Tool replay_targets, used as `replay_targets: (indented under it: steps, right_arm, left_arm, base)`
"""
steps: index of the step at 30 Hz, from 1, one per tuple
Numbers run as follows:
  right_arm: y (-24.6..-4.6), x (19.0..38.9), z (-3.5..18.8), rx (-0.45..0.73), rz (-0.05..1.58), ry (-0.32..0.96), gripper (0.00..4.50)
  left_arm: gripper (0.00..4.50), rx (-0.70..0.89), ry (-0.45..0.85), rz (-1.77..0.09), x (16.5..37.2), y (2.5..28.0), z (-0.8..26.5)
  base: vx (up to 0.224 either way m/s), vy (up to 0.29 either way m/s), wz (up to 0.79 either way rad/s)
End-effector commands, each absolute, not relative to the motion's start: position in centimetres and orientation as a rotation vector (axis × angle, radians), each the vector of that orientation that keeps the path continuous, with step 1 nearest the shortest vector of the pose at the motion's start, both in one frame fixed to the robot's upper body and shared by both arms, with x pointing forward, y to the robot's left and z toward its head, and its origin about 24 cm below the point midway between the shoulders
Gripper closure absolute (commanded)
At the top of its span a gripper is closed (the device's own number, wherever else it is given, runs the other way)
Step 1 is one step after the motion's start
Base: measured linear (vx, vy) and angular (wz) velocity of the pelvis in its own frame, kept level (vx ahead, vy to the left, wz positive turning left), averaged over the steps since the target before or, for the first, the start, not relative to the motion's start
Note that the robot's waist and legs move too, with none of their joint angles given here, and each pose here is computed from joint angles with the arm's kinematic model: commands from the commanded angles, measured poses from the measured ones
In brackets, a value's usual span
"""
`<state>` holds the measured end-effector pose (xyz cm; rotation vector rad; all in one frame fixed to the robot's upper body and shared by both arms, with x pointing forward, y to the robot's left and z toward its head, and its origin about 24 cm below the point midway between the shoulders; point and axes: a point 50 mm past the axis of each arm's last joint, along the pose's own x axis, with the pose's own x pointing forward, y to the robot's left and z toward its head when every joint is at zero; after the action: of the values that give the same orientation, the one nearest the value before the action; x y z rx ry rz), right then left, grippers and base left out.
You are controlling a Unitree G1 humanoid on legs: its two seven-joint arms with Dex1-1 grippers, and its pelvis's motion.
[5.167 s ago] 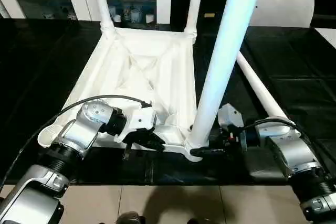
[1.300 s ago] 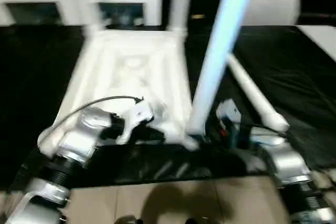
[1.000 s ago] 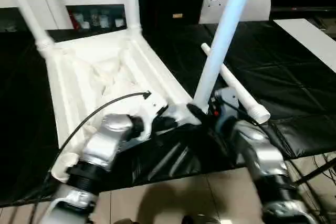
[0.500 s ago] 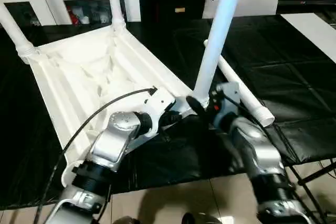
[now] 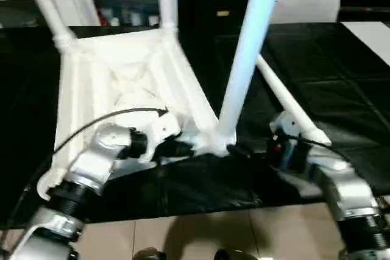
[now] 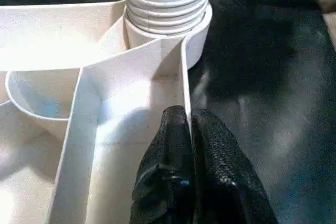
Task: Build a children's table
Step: Rotate leg to tighten
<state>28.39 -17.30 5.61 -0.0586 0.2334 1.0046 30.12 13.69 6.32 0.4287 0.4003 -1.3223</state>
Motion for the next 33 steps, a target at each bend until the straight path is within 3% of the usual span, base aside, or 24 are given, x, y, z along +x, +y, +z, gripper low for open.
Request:
replay_targets:
  steps: [1,11,27,33]
  right_arm:
    - [-17.1,28.3,6.3,-0.103,1.093,0.223,0.08]
    - [-15.6,28.5,6.4,-0.247,1.336,0.258,0.08]
    - [-14.7,28.8,6.1,-0.313,1.469,0.288,1.51]
    - [-14.7,28.8,5.9,-0.308,1.486,0.299,1.77]
  left_arm:
    - [4.50,0.508,0.416,-1.451,29.8,12.9,6.3]
    - [4.50,0.629,0.465,-1.637,29.5,13.8,6.2]
    - [4.50,0.652,0.444,-1.707,29.5,12.9,6.0]
    - [4.50,0.653,0.443,-1.698,29.6,13.2,5.9]
  base:
    - [0.000,0.000,0.00]
    - [0.000,0.000,0.00]
    - [0.000,0.000,0.00]
    - [0.000,0.000,0.00]
